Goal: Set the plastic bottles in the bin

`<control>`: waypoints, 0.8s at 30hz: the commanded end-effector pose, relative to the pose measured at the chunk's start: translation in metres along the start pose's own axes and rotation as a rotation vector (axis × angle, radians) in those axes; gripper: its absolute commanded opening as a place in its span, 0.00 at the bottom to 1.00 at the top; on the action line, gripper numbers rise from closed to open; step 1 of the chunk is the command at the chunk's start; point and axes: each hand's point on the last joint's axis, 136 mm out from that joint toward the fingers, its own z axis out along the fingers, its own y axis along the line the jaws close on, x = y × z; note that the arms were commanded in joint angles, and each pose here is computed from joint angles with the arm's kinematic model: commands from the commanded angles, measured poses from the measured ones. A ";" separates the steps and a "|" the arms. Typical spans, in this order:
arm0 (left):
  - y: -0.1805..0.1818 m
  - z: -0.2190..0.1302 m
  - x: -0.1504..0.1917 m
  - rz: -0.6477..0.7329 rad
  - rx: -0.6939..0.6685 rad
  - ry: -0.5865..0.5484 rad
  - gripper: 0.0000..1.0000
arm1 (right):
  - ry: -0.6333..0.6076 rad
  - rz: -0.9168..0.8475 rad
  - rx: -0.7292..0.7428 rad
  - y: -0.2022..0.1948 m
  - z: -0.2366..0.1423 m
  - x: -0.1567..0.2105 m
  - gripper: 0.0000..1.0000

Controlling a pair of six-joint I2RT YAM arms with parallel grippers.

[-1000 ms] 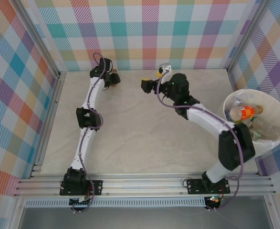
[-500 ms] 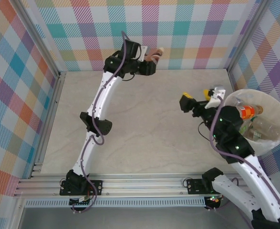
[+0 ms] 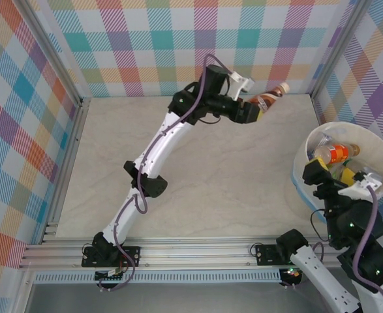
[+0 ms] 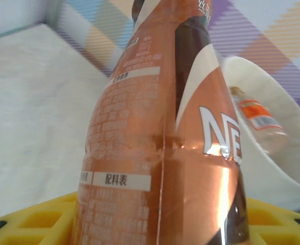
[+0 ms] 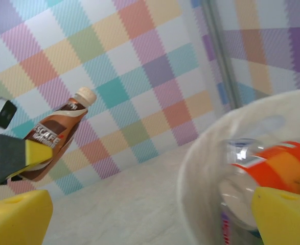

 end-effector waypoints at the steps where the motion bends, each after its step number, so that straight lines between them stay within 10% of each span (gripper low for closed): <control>1: -0.068 -0.001 -0.008 0.126 0.175 -0.040 0.41 | 0.075 -0.051 0.094 -0.020 -0.008 0.005 1.00; 8: -0.088 -0.013 0.017 0.164 0.225 0.065 0.40 | 0.264 0.009 -0.427 0.129 0.028 0.011 1.00; 24: -0.080 -0.067 0.032 0.240 0.078 0.006 0.41 | 0.256 0.381 -0.177 0.136 0.099 0.015 1.00</control>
